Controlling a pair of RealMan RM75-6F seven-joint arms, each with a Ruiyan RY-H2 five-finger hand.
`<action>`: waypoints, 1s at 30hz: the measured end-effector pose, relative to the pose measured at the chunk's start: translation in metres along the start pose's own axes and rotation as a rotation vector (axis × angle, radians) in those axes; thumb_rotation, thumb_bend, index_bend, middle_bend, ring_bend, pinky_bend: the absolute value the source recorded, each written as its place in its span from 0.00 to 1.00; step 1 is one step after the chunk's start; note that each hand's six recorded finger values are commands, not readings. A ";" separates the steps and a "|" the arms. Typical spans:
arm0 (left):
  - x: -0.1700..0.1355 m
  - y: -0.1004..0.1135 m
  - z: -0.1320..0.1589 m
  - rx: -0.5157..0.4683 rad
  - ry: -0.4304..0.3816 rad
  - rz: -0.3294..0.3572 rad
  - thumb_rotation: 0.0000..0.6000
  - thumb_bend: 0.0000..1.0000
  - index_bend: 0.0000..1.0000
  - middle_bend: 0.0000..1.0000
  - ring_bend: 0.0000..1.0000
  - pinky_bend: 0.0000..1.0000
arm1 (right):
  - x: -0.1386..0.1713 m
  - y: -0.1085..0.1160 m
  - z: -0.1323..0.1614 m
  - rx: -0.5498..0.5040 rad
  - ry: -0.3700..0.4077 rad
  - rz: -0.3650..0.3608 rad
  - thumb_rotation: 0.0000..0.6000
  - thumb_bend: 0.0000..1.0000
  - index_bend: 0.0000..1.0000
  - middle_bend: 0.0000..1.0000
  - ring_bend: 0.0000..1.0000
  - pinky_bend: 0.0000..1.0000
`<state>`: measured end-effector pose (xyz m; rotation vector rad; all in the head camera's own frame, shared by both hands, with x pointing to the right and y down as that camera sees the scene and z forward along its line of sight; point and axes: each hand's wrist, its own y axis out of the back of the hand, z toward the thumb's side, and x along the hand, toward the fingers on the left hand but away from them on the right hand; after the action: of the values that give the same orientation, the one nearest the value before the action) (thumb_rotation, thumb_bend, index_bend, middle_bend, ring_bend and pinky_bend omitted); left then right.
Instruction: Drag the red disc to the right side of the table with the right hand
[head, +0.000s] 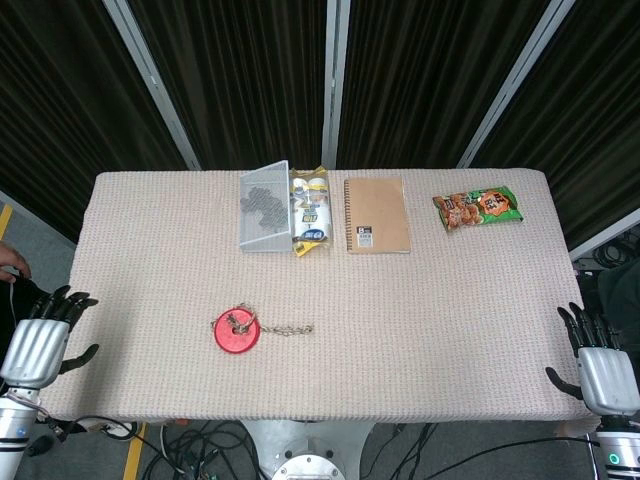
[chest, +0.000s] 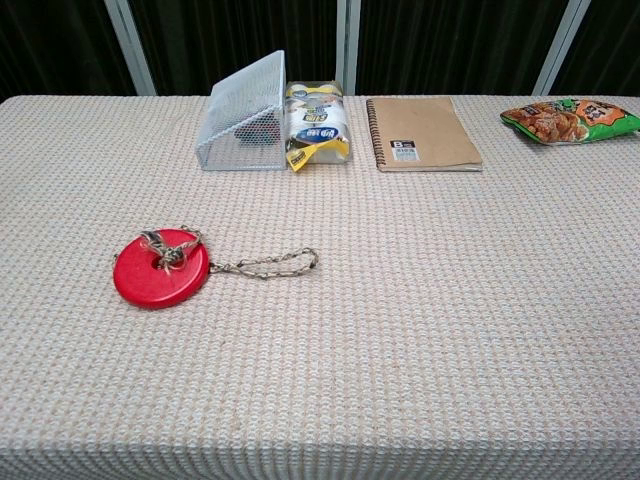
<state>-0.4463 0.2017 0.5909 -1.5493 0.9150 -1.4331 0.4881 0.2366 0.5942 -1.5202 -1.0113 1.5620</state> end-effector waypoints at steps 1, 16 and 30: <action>0.000 0.000 0.000 0.000 0.000 0.002 1.00 0.18 0.26 0.19 0.09 0.18 | 0.000 0.000 0.000 0.000 0.001 0.000 1.00 0.12 0.00 0.00 0.00 0.00; 0.000 -0.001 0.000 -0.003 0.003 -0.001 1.00 0.19 0.26 0.19 0.09 0.18 | -0.001 0.003 0.007 0.005 0.019 0.021 1.00 0.16 0.00 0.00 0.00 0.00; 0.000 -0.007 -0.005 0.003 0.015 -0.010 1.00 0.19 0.26 0.19 0.09 0.18 | -0.037 0.007 0.046 0.061 0.164 0.066 1.00 0.21 0.00 0.04 0.00 0.00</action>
<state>-0.4517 0.2042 0.5968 -1.5452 0.9142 -1.4542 0.4442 0.1982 0.6035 -1.6249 -0.8219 1.4723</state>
